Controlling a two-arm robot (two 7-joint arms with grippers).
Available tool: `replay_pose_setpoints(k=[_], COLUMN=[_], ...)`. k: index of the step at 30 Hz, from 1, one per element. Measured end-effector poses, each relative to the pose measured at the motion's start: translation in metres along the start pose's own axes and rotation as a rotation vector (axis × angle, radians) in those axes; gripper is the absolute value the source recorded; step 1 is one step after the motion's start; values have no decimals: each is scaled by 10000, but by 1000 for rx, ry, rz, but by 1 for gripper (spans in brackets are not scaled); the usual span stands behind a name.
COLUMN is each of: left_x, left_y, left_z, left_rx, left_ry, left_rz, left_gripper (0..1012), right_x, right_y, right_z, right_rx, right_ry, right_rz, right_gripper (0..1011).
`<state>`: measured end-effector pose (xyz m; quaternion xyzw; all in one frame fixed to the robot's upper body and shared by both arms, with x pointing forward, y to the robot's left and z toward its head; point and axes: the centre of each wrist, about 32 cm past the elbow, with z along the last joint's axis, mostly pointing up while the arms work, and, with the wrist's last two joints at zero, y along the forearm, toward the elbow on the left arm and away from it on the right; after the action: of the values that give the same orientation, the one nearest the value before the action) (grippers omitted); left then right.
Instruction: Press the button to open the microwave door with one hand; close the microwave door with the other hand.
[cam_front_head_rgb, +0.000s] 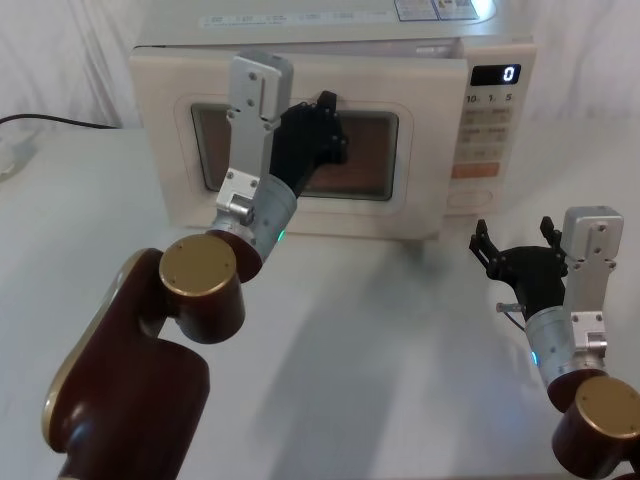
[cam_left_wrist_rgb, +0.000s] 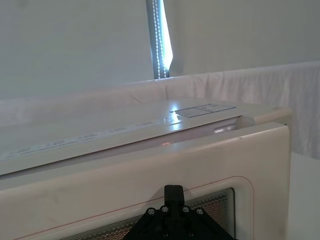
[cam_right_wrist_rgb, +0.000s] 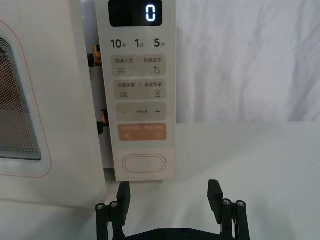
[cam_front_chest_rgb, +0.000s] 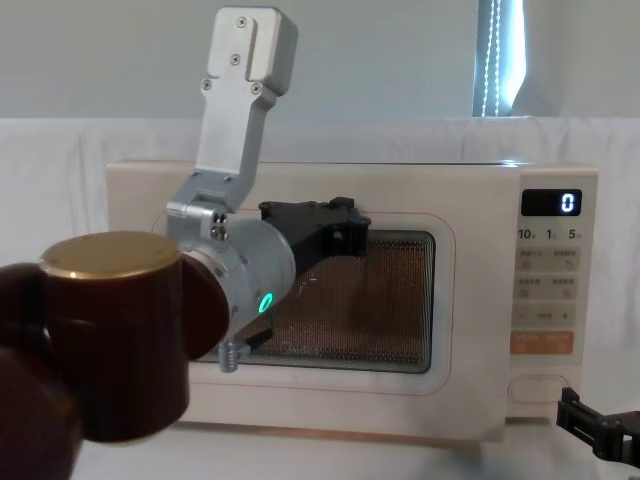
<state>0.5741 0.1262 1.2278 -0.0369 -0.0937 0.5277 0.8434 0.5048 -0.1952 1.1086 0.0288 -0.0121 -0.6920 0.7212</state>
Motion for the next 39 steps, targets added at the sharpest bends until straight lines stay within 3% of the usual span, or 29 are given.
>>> replay_pose_setpoints(k=[17,39], left_x=[-65,-61], left_y=[-148,-257], left_z=[22,20], left_rx=[2,-5], left_ry=[-13,-28], left_rz=[-3,11], left_gripper=[0,0], right_x=[0,0], right_y=[0,0], right_z=[0,0], right_rx=[0,0], right_ry=[0,0], right_rz=[0,0], right_gripper=[1002,1002])
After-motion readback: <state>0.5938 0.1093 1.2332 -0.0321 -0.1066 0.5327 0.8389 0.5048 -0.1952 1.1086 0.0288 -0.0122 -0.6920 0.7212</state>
